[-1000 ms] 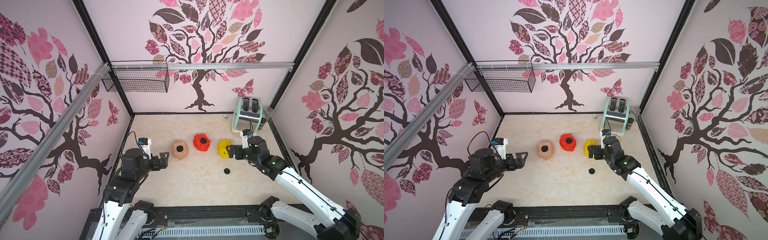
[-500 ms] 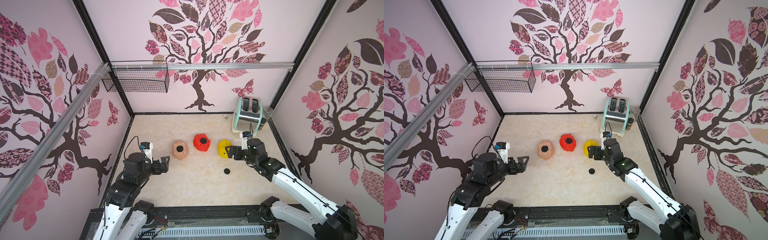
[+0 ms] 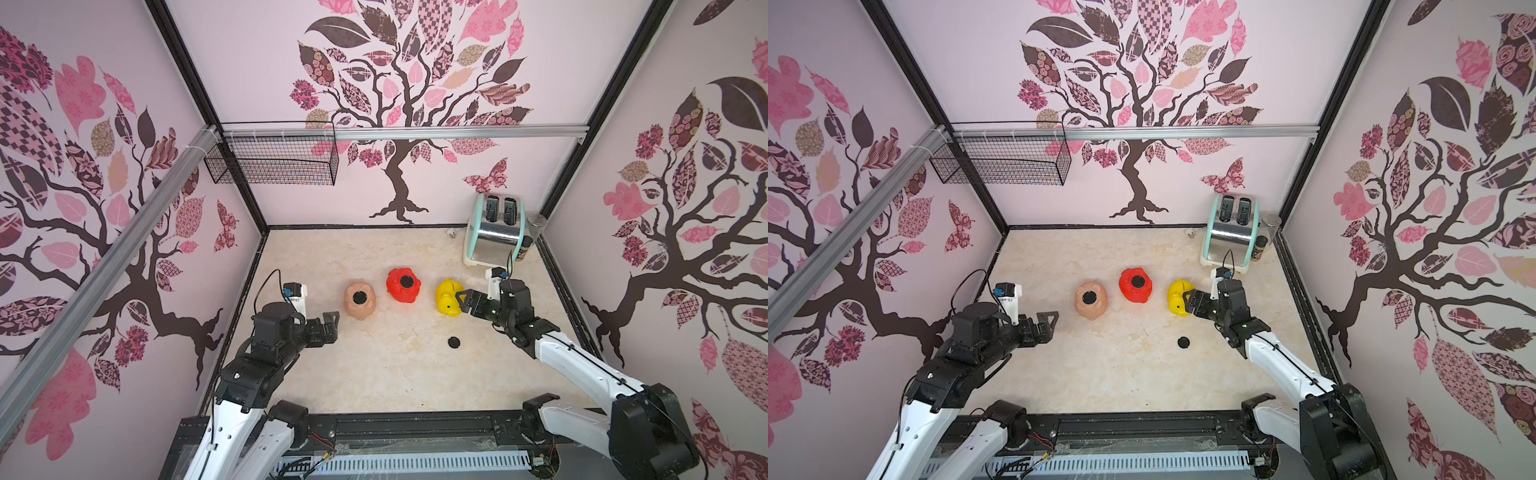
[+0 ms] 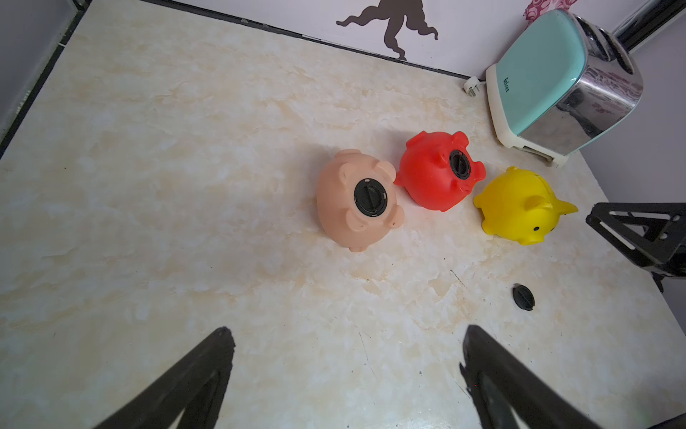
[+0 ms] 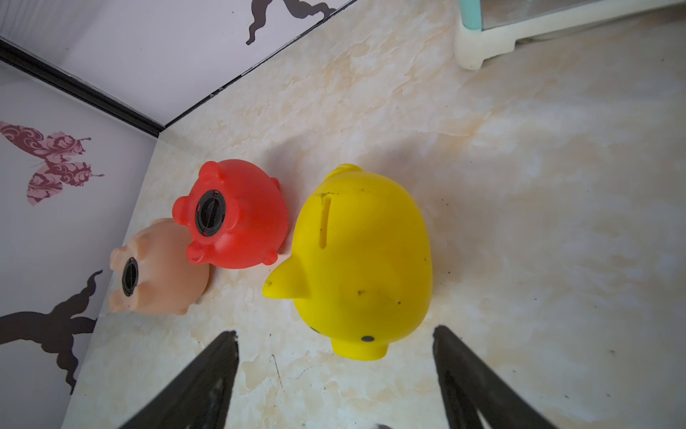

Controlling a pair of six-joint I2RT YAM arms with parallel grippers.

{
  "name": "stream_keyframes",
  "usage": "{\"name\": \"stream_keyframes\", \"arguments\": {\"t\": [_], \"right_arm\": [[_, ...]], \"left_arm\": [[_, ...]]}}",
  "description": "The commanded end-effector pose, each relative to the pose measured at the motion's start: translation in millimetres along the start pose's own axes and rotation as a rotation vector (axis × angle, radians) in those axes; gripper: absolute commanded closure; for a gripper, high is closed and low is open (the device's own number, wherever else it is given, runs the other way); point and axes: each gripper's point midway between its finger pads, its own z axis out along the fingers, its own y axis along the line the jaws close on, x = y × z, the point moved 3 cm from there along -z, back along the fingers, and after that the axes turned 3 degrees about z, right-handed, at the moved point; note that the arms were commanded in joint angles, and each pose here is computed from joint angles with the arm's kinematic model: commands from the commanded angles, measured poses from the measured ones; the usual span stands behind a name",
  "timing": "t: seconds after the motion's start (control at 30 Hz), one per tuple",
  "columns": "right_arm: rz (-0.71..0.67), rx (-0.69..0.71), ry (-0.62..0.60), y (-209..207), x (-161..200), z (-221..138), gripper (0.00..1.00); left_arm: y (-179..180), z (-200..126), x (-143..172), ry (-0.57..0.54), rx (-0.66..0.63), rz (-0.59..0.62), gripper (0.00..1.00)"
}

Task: Close piggy banks
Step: Turn over the piggy bank at the center of the board.

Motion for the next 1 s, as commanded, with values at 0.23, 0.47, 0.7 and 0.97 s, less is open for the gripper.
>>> {"name": "stream_keyframes", "arguments": {"t": [0.23, 0.47, 0.7, 0.97], "right_arm": [[0.033, -0.041, -0.033, -8, -4, 7, 0.24], [0.038, -0.051, 0.002, -12, 1, 16, 0.27], [0.047, -0.046, 0.026, -17, 5, 22, 0.31], [0.053, -0.045, 0.032, -20, 8, 23, 0.36]], "left_arm": [[2, 1, -1, 0.0, -0.018, -0.003, 0.02], [2, 2, -1, 0.004, -0.02, -0.003, 0.02], [1, 3, 1, 0.012, -0.019, 0.001, 0.02], [0, 3, 0, 0.012, -0.018, 0.004, 0.02]]}}
